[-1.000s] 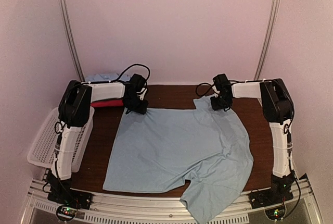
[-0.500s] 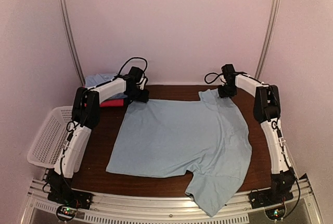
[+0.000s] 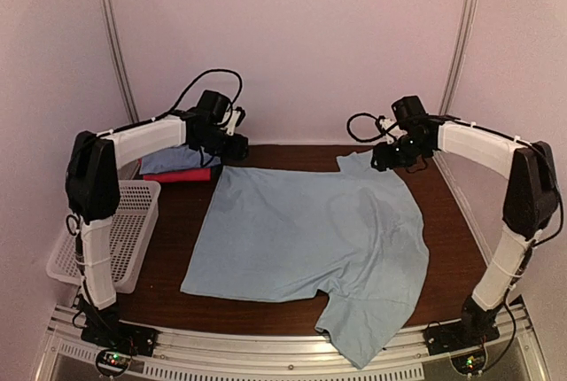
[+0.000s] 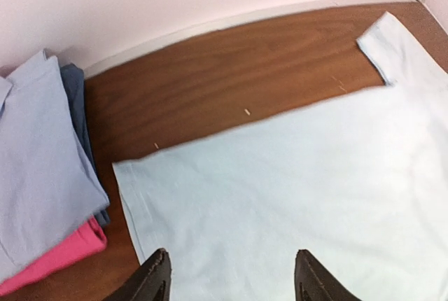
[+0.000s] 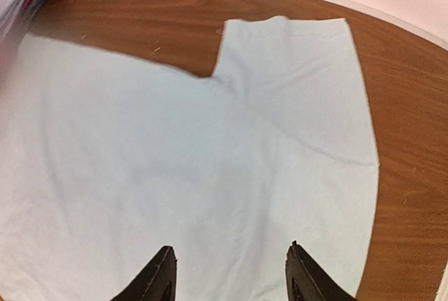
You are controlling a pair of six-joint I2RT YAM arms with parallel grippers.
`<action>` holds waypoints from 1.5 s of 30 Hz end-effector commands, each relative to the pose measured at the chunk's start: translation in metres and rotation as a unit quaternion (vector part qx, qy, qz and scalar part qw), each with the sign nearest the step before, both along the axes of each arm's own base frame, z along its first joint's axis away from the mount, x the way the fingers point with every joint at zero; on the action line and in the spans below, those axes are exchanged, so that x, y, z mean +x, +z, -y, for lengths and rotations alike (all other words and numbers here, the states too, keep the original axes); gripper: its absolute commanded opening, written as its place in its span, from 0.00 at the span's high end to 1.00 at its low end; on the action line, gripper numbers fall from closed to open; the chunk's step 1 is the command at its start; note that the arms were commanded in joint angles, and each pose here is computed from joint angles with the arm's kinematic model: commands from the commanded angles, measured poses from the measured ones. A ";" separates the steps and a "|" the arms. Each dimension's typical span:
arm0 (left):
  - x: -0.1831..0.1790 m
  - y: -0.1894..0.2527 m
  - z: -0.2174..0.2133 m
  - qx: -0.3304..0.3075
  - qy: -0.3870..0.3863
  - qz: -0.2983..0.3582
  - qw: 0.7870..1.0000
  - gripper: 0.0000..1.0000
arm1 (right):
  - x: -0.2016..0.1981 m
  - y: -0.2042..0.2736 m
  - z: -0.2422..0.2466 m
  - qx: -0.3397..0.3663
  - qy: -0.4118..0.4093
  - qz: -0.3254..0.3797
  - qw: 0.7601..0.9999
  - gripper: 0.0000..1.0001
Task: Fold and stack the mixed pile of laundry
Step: Smooth out the flattened T-shirt at the center of the board.
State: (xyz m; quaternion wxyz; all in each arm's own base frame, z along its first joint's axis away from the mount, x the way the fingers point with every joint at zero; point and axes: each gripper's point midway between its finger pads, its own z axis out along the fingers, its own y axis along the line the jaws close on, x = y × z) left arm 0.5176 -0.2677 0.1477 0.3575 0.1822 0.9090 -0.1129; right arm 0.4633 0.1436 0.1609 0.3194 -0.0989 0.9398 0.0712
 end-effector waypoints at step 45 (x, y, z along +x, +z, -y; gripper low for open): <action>-0.245 -0.153 -0.125 0.162 0.166 -0.213 0.949 0.44 | -0.340 -0.141 0.029 -0.328 -0.034 -0.325 0.886 0.73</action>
